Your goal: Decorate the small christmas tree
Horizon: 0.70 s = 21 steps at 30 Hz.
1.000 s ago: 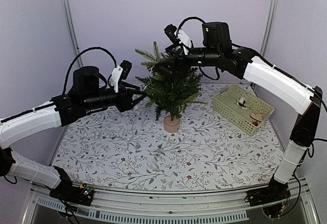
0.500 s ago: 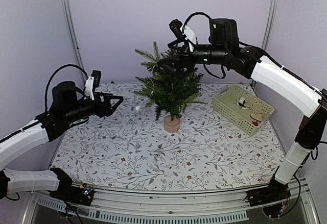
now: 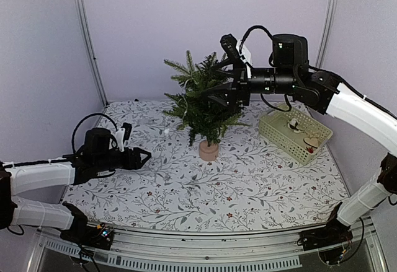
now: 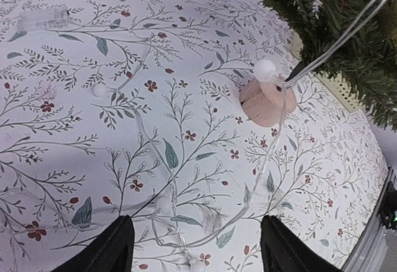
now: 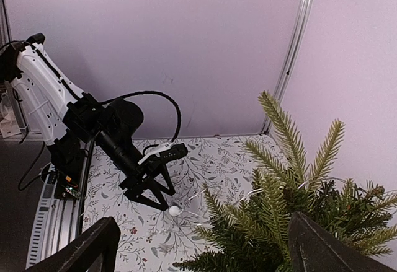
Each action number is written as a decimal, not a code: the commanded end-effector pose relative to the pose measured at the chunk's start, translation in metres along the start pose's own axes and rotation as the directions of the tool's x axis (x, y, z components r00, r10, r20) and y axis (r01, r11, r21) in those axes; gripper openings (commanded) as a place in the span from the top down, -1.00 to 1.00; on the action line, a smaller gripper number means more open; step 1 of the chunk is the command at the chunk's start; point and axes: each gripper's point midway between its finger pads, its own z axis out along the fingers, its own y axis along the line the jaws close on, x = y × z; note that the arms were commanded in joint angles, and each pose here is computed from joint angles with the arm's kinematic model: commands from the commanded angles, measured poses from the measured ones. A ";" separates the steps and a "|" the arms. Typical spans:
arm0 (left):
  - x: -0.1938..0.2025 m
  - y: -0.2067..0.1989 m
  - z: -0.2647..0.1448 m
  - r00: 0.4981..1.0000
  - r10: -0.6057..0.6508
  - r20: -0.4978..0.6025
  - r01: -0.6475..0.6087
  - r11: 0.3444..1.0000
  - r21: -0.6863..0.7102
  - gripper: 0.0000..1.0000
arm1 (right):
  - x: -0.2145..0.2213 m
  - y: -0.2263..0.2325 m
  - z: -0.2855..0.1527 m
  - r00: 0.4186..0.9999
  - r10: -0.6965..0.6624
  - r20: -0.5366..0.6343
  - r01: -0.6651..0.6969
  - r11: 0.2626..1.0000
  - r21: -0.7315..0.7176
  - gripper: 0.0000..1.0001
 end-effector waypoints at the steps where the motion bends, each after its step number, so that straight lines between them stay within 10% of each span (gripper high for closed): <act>1: -0.012 0.007 0.009 0.996 0.026 0.085 -0.026 1.000 -0.008 -0.39 | -0.007 0.016 -0.008 0.999 0.015 0.038 -0.013 0.999 -0.041 -0.95; 7: -0.002 0.002 0.021 0.996 0.057 0.065 -0.060 0.997 0.043 0.15 | -0.006 0.020 -0.012 0.999 0.018 0.038 -0.016 0.999 -0.047 -0.93; 12: -0.007 -0.019 0.009 0.992 0.069 0.102 -0.082 0.989 0.123 0.98 | -0.006 0.021 -0.013 0.999 0.014 0.039 -0.012 0.999 -0.049 -0.91; 21: -0.026 -0.107 -0.062 0.961 0.155 0.227 -0.220 0.929 0.298 1.00 | -0.001 0.021 -0.010 1.000 -0.002 0.018 0.003 0.999 -0.033 -0.83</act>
